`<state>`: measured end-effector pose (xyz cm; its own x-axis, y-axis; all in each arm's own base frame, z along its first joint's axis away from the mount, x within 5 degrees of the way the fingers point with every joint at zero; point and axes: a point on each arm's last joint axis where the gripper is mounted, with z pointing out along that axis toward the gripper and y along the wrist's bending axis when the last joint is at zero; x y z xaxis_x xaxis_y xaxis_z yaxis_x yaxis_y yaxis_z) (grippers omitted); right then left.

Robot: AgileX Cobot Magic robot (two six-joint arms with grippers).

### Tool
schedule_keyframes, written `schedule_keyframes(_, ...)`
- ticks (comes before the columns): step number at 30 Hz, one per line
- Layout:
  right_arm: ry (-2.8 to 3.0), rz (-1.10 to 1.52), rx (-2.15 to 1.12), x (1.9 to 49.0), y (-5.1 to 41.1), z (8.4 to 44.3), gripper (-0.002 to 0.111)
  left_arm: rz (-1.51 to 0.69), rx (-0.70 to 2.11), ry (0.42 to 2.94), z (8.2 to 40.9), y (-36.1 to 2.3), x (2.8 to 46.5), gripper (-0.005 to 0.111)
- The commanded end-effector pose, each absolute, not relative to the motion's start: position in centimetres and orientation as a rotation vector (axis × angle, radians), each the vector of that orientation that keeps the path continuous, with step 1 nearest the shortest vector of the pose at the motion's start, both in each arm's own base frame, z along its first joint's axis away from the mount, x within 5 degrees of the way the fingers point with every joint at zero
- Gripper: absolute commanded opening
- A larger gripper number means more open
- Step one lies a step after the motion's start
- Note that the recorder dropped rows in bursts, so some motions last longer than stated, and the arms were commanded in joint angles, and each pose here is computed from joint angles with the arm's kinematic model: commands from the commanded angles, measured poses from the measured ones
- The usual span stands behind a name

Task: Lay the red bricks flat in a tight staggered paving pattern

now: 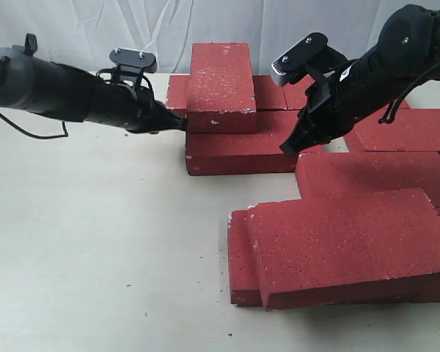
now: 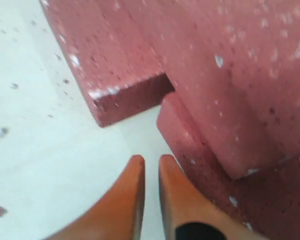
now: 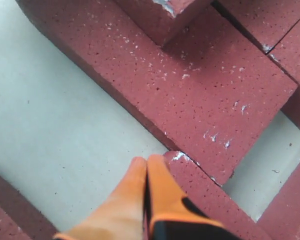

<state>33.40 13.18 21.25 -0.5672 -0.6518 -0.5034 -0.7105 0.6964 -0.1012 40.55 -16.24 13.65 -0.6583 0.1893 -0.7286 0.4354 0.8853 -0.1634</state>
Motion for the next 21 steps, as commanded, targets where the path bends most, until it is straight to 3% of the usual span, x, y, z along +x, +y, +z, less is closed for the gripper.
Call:
schedule_keyframes(1, 2.384, 0.148, -1.064, 33.3, 13.2, 21.2, -0.001, -0.386, 0.569, 2.180, 17.6, -16.3, 40.2, 0.021)
schedule_keyframes(5, 2.384, 0.149, -1.064, 33.3, 13.2, 21.2, -0.001, -0.393, 0.715, 2.094, 20.4, -16.5, 39.3, 0.019)
schedule_keyframes(8, 2.384, 0.149, -1.064, 33.3, 13.2, 21.2, -0.001, -0.316, 0.741, 2.092, 20.9, -16.1, 39.2, 0.004)
schedule_keyframes(14, 2.384, 0.149, -1.064, 33.3, 13.2, 21.2, -0.001, -0.312, 0.894, 2.263, 19.4, -15.7, 38.8, 0.000)
schedule_keyframes(21, 2.385, 0.153, -1.060, 33.3, 13.2, 21.2, -0.001, -0.259, 0.804, 2.592, 17.0, -15.8, 39.6, 0.000)
